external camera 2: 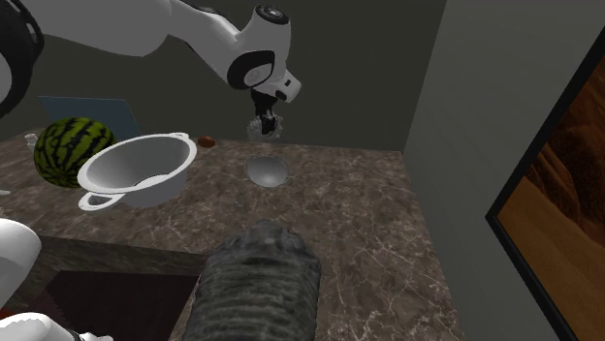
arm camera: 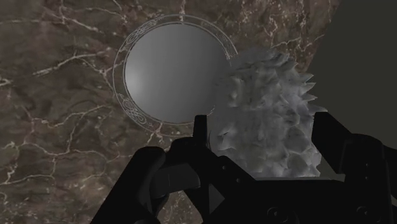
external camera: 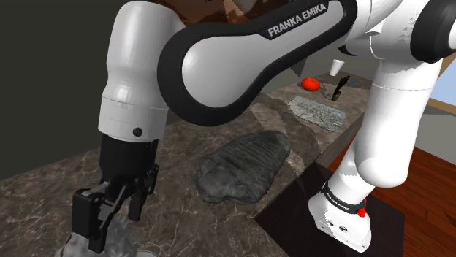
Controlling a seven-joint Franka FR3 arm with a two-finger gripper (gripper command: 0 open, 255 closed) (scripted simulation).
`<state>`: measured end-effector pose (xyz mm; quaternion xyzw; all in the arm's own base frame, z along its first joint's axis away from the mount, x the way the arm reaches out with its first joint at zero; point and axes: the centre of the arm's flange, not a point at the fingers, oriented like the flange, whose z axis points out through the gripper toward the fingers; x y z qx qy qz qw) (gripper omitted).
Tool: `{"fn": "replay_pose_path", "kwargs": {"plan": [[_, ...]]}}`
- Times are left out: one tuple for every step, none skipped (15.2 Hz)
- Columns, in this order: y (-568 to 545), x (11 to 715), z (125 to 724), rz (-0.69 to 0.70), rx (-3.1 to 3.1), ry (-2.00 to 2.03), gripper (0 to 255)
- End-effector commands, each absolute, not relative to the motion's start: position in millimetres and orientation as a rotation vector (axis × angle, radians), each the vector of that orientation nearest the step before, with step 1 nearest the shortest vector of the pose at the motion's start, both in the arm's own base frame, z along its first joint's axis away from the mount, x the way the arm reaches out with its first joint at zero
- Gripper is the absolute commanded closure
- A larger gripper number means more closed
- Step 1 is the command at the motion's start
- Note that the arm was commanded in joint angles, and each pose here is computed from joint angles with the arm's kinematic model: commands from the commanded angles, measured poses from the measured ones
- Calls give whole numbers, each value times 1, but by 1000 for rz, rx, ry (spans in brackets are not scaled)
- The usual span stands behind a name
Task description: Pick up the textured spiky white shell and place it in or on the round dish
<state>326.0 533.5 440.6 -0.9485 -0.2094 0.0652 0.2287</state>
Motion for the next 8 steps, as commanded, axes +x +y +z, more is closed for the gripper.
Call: {"fn": "replay_pose_path", "kwargs": {"plan": [[534, 326, 431, 178, -2611, -576, 255], [534, 326, 425, 178, -2611, -576, 255], [534, 326, 420, 178, -2611, -576, 255], [534, 326, 415, 178, -2611, -576, 255], [534, 326, 409, 178, -2611, -576, 255], [534, 326, 404, 178, -2611, -576, 255], [534, 326, 399, 178, -2611, -576, 255], [534, 326, 394, 178, -2611, -576, 255]]}}
